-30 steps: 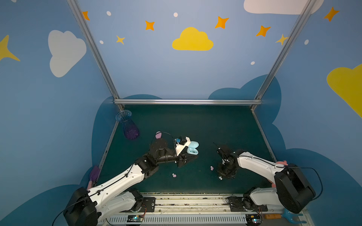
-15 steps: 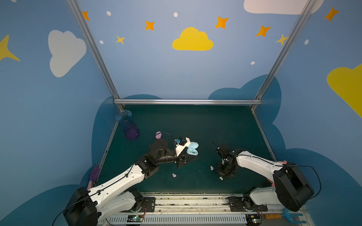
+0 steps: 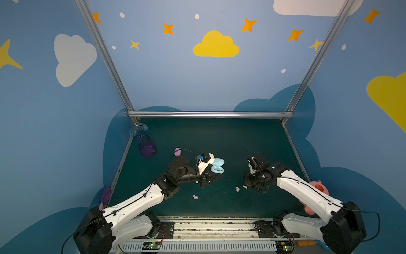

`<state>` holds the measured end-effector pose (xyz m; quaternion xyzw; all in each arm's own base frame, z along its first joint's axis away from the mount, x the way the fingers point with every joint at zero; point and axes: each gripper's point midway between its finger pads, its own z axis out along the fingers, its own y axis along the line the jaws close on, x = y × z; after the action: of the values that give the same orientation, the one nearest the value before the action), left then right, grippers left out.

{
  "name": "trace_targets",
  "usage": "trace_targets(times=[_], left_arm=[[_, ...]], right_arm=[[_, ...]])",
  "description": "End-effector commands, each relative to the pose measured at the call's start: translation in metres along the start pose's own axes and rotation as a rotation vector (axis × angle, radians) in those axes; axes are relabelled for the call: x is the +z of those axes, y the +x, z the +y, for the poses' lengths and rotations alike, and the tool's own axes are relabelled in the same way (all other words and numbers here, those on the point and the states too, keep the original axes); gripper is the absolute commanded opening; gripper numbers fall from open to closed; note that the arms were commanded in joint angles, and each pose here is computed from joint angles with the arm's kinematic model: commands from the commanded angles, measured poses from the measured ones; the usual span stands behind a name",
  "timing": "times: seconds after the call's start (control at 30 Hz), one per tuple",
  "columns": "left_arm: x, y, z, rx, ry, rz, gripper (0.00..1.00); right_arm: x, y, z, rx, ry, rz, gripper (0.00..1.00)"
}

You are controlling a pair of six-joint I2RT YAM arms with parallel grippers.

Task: Insert wireless bluetooth earbuds into charging case
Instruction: Pick up the wireless bluetooth earbud from the bottom-right of the table, then insert the wireless bluetooth earbud into the charging case.

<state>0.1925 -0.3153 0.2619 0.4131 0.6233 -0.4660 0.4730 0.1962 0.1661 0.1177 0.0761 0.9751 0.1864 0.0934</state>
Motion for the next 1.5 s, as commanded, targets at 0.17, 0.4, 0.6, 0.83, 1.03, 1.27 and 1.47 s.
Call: trace_targets(times=[0.17, 0.4, 0.6, 0.83, 1.03, 1.27, 1.47], left_arm=[[0.008, -0.021, -0.007, 0.071, 0.059, -0.095, 0.18], [0.013, -0.033, -0.009, 0.13, 0.095, -0.146, 0.18], [0.032, -0.042, -0.008, 0.134, 0.164, -0.193, 0.18], [0.045, -0.051, -0.012, 0.131, 0.242, -0.206, 0.18], [0.045, -0.048, -0.019, 0.132, 0.266, -0.188, 0.18], [0.043, -0.049, -0.028, 0.144, 0.276, -0.189, 0.18], [0.042, -0.051, -0.029, 0.146, 0.275, -0.198, 0.18]], right_arm=[[-0.102, -0.031, 0.077, -0.198, -0.332, -0.218, 0.12], [-0.169, -0.02, 0.12, -0.334, -0.571, -0.275, 0.13], [-0.198, -0.001, 0.138, -0.402, -0.712, -0.238, 0.12], [-0.196, 0.008, 0.143, -0.414, -0.764, -0.185, 0.12], [-0.189, 0.002, 0.15, -0.41, -0.788, -0.177, 0.12], [-0.185, 0.001, 0.154, -0.416, -0.793, -0.159, 0.12], [-0.174, 0.005, 0.149, -0.404, -0.78, -0.133, 0.12]])
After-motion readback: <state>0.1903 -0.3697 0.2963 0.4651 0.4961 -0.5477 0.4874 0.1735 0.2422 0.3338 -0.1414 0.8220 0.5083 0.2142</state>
